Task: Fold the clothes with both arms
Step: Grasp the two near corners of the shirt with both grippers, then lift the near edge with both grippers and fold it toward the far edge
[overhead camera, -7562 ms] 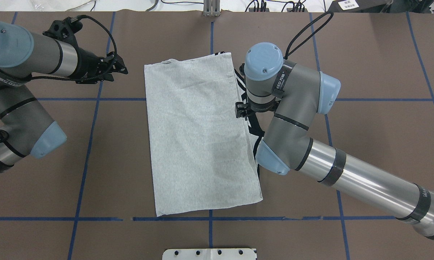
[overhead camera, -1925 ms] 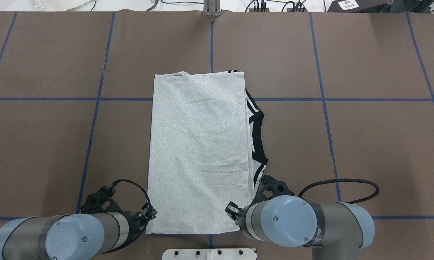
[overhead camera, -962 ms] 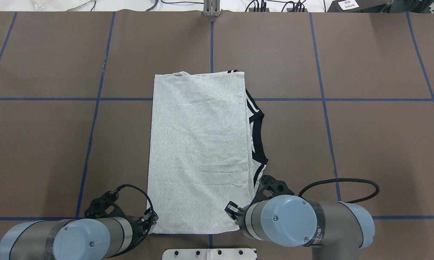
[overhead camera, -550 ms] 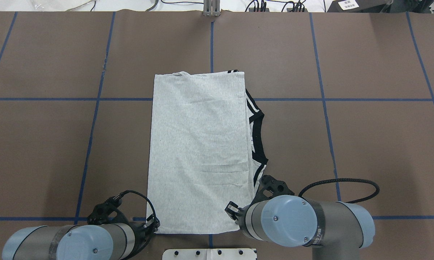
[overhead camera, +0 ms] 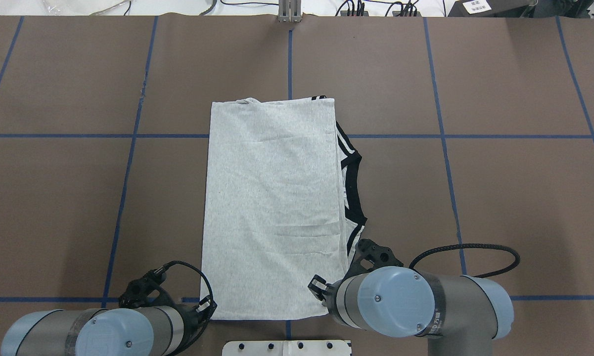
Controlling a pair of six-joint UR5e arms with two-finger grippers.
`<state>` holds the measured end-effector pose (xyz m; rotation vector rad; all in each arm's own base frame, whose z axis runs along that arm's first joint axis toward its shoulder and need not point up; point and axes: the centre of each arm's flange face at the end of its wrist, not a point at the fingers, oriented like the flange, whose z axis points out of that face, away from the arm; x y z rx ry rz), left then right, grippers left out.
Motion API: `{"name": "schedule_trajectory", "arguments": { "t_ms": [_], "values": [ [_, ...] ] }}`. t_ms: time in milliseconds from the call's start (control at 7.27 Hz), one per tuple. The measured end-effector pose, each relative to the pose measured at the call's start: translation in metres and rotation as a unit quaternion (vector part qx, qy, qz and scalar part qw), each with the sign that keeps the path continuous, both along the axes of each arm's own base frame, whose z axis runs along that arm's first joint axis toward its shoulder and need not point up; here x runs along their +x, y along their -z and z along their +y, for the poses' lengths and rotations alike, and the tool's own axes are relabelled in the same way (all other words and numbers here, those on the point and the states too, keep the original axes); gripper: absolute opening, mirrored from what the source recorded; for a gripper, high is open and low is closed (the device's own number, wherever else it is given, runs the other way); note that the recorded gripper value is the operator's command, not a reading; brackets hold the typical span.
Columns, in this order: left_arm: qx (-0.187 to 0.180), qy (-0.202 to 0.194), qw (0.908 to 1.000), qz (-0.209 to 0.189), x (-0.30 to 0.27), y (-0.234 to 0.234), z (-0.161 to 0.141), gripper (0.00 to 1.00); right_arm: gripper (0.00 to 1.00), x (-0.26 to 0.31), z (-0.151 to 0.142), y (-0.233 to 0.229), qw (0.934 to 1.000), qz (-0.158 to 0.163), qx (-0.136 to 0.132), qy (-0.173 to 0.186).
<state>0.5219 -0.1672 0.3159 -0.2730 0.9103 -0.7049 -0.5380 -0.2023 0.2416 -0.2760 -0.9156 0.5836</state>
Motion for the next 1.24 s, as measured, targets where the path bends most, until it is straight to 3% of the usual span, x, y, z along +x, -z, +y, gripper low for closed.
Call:
{"name": "schedule_trajectory", "arguments": {
  "t_ms": [550, 825, 962, 1238],
  "values": [
    [0.003, -0.001, 0.9985, 0.054, -0.050, 0.065, 0.003, 0.00, 0.00, 0.033, 0.009, -0.021, 1.0000, 0.008, -0.003, 0.005],
    [0.006, 0.002, 0.9961, 0.089, -0.080, 0.096, 0.002, 0.00, 0.00, 0.059, 0.012, -0.006, 0.9999, -0.014, 0.000, 0.005],
    [0.009, 0.008, 0.9950, 0.100, -0.091, 0.105, -0.004, 0.00, 0.00, 0.070, 0.001, 0.005, 0.9996, -0.028, 0.003, -0.009],
    [0.044, 0.035, 0.9926, 0.108, -0.110, 0.117, -0.044, 0.00, 0.00, 0.085, -0.063, 0.034, 0.9967, -0.053, 0.004, -0.062]
  ]
}}
